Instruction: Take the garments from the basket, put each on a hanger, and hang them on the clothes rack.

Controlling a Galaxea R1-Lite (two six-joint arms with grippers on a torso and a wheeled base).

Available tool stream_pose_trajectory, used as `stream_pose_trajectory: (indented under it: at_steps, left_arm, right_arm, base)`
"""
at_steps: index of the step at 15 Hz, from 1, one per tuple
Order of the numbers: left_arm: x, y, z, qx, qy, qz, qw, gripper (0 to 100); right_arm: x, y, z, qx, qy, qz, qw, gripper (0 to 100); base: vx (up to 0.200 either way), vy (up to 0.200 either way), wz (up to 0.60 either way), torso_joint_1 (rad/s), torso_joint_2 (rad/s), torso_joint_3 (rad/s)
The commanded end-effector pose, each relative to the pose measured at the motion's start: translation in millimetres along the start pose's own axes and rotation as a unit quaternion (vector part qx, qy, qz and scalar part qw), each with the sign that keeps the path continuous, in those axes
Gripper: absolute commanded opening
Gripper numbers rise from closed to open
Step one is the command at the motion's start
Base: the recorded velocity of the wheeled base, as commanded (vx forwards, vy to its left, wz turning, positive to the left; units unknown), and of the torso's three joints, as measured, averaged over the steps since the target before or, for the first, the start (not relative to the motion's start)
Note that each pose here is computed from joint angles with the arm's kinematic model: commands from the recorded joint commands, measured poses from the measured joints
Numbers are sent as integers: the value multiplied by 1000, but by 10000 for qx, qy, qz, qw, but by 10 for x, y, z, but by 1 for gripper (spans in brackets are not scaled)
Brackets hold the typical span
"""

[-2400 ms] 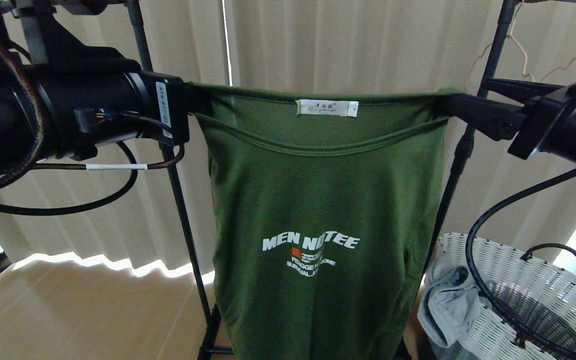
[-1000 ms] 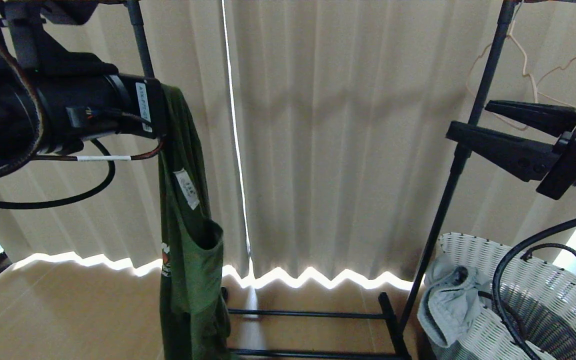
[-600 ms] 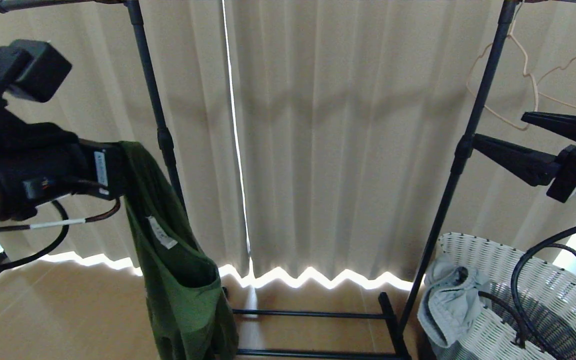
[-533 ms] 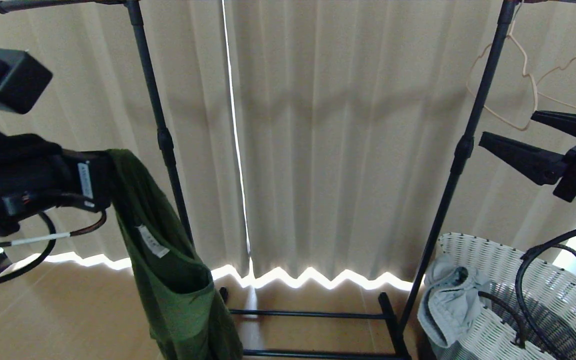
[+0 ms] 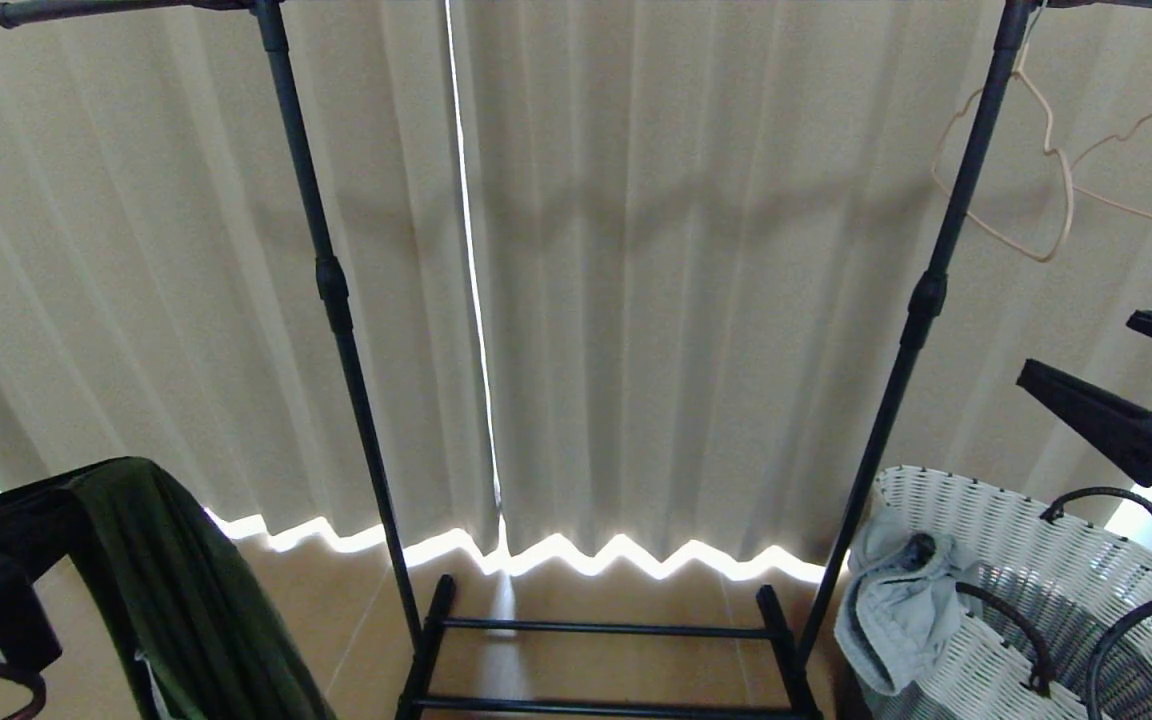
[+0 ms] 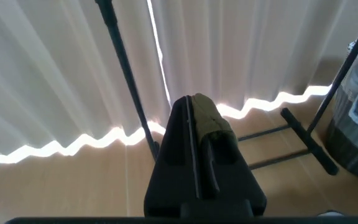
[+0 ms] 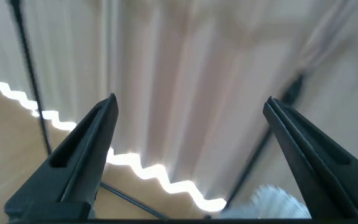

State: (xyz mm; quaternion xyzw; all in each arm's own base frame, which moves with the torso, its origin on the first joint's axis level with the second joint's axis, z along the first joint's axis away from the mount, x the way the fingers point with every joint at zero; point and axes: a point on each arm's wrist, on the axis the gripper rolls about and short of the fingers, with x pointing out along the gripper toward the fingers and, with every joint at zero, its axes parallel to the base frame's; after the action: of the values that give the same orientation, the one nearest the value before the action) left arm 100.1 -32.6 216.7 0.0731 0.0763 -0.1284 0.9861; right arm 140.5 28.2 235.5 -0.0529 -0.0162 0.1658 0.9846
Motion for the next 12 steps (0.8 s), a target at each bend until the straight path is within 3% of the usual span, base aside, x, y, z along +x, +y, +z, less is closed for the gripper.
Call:
stream_pose_trajectory:
  at_steps: [1,5,9,12]
  left_arm:
    - [-73,18,-36,8,-68,81,9999,0]
    - [-67,123,-52,-64,17,611,9981,0]
    - [-25,135,-69,-103,123,666,9976,0]
    - [16,226,-84,-170,236,1061,9939,0]
  right_arm:
    - [-172,9,-49,-10,-84,-102,9999,100]
    - [-235,19,-195,42,133,-148,9998,100]
    - [-240,7,-194,41,130,-195,9997,100]
    - [-244,-12,-196,40,139,-279,9995,100]
  base:
    - [0,0,0,0,0,0]
    - [0,0,0,0,0,0]
    - [0,0,0,0,0,0]
    - [0,0,0,0,0,0]
